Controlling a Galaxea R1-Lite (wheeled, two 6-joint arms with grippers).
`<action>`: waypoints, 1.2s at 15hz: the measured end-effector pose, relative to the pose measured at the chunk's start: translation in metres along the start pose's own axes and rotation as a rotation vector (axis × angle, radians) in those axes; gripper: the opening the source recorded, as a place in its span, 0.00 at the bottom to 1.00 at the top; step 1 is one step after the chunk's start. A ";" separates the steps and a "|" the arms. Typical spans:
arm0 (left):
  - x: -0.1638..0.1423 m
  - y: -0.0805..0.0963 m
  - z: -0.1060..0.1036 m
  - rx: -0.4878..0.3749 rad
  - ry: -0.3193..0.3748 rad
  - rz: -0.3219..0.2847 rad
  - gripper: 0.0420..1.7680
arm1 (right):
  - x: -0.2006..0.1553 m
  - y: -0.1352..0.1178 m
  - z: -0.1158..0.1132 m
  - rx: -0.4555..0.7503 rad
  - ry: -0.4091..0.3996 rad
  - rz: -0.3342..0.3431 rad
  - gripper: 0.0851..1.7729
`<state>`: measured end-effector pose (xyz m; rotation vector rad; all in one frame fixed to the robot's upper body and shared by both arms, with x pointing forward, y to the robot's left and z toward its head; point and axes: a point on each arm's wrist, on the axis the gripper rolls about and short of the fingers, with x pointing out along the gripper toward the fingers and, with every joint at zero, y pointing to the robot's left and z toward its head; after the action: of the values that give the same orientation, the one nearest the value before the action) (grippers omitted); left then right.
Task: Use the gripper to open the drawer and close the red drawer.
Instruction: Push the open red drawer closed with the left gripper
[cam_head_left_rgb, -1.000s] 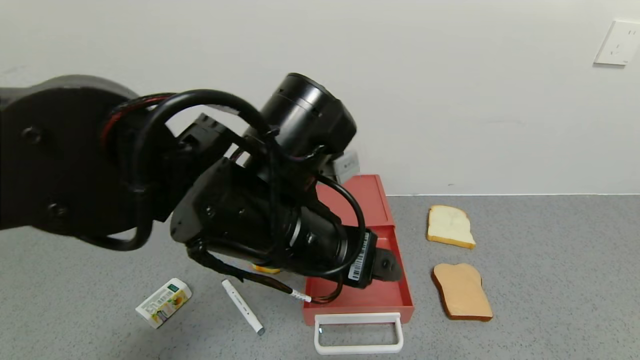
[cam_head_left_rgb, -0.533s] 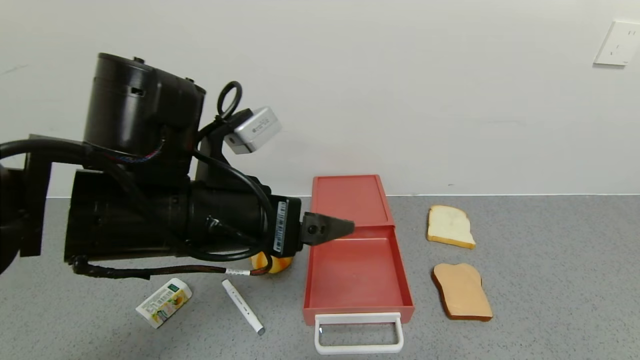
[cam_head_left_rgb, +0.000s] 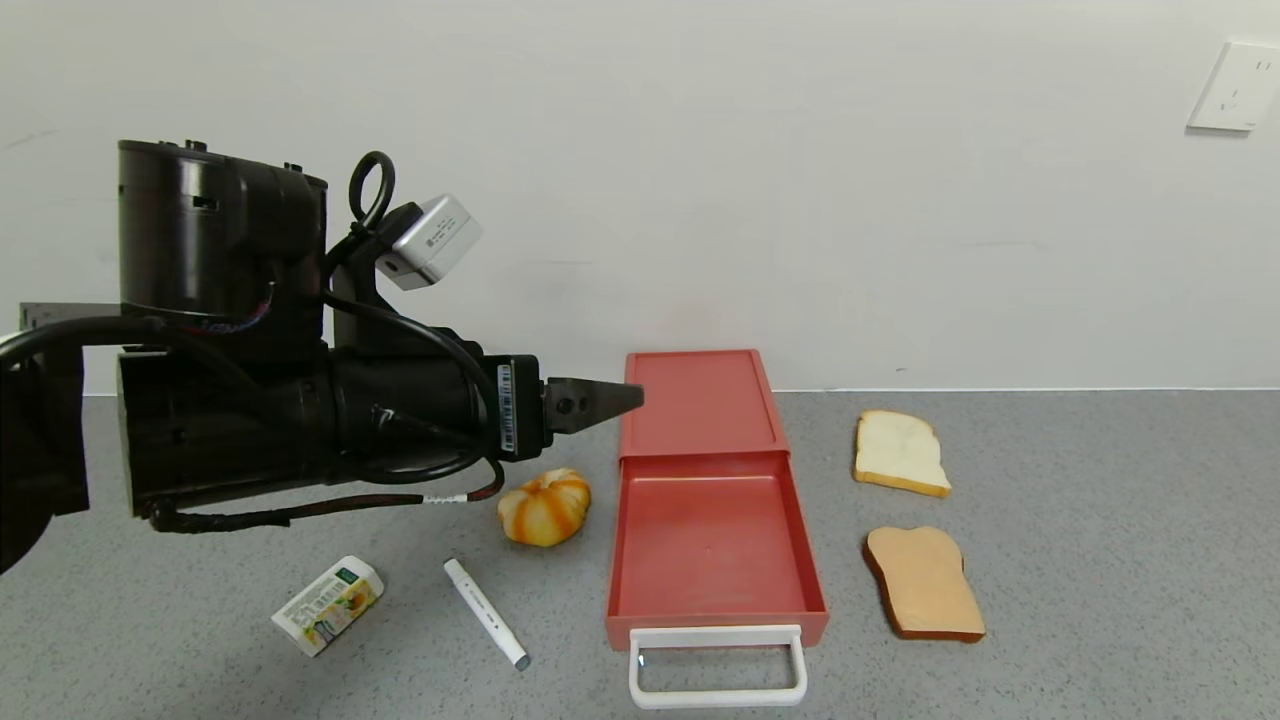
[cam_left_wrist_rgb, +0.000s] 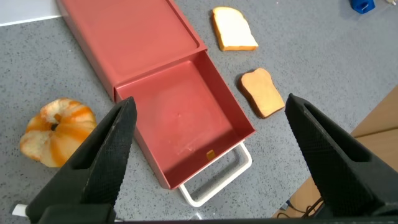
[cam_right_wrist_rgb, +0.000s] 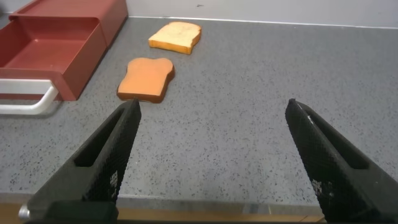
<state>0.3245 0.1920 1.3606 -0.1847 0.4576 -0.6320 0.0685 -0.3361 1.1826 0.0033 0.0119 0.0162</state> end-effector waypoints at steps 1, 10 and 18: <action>0.000 0.000 0.000 -0.001 0.002 0.000 0.97 | 0.000 0.000 0.000 0.000 0.000 0.000 0.96; 0.000 0.001 -0.001 -0.008 0.024 0.014 0.97 | 0.000 0.000 0.000 0.000 0.000 0.000 0.96; 0.006 -0.029 0.009 -0.137 0.202 0.267 0.97 | 0.000 0.000 0.000 0.000 0.000 0.000 0.96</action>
<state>0.3181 0.1652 1.3754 -0.1869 0.7086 -0.3586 0.0685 -0.3361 1.1826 0.0033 0.0124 0.0164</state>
